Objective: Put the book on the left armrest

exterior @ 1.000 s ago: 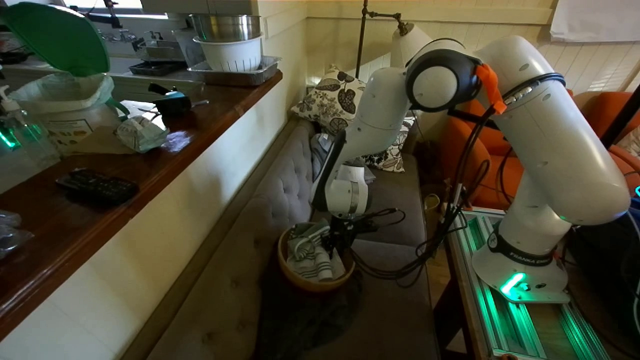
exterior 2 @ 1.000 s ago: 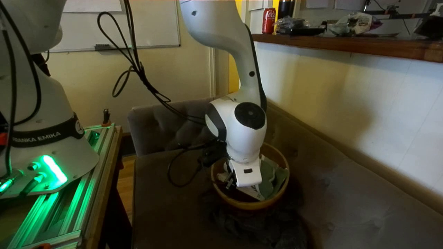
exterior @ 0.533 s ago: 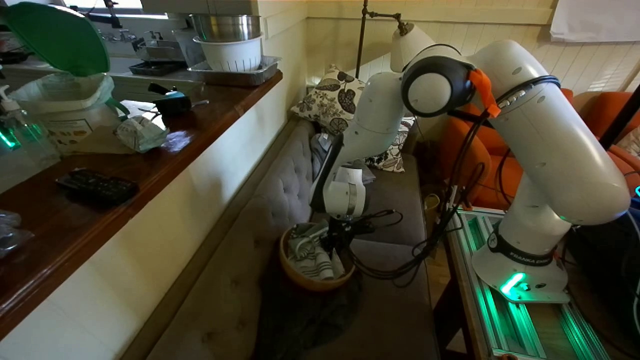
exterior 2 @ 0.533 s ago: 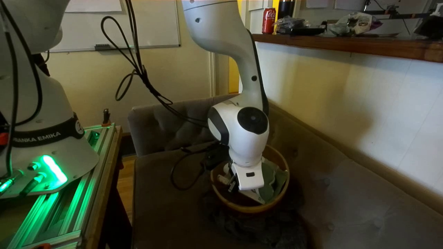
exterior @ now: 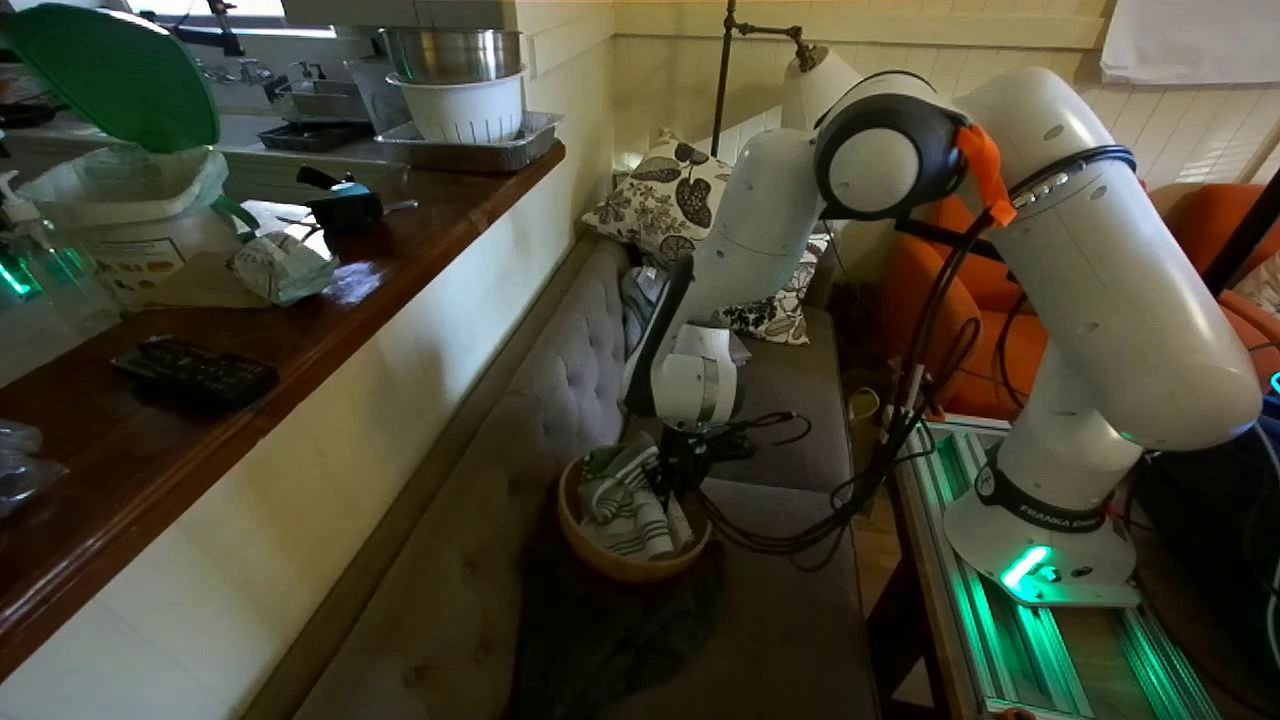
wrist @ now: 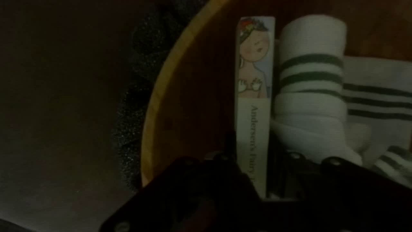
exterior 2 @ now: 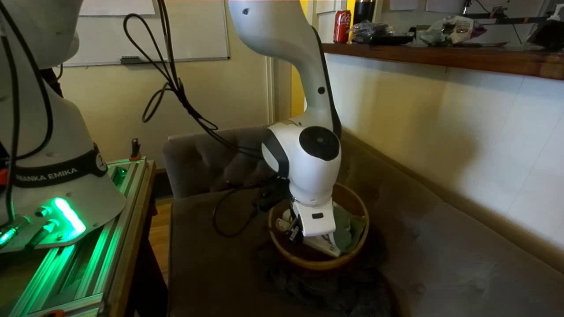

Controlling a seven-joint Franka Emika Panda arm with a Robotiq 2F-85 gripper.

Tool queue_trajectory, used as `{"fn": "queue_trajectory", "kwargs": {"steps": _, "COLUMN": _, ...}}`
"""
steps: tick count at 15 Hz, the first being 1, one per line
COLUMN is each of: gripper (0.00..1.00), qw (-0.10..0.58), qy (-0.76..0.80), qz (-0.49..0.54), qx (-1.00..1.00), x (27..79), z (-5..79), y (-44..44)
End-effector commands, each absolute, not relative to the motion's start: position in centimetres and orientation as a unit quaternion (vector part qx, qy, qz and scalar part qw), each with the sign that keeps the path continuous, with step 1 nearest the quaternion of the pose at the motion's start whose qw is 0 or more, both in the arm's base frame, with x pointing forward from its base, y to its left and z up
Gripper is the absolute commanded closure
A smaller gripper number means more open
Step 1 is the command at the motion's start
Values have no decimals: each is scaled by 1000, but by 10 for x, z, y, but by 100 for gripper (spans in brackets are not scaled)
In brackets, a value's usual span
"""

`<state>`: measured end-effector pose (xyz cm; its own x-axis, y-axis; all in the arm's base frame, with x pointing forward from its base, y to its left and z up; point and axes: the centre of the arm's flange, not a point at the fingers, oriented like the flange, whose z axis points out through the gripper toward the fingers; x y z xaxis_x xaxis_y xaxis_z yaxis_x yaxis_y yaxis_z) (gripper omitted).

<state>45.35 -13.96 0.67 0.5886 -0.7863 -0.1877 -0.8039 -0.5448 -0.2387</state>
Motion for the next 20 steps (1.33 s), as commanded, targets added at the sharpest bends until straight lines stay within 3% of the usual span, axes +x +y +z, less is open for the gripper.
{"fn": "queue_trajectory", "kwargs": {"steps": 1, "gripper": 94, "qw": 136, "qy": 438, "qz": 12, "qx": -889, "x": 414, "z": 83, "y": -133}}
{"fn": "queue_trajectory", "kwargs": {"steps": 10, "gripper": 94, "qw": 168, "qy": 352, "qz": -23, "qx": -921, "x": 371, "z": 176, "y": -101}}
{"fn": "queue_trajectory", "kwargs": {"steps": 16, "gripper": 94, "qw": 182, "qy": 207, "qz": -60, "qx": -959, "x": 343, "z": 216, "y": -53}}
{"fn": "queue_trajectory", "kwargs": {"steps": 20, "gripper": 94, "qw": 193, "qy": 106, "qz": -63, "qx": -974, "x": 352, "z": 231, "y": 2}}
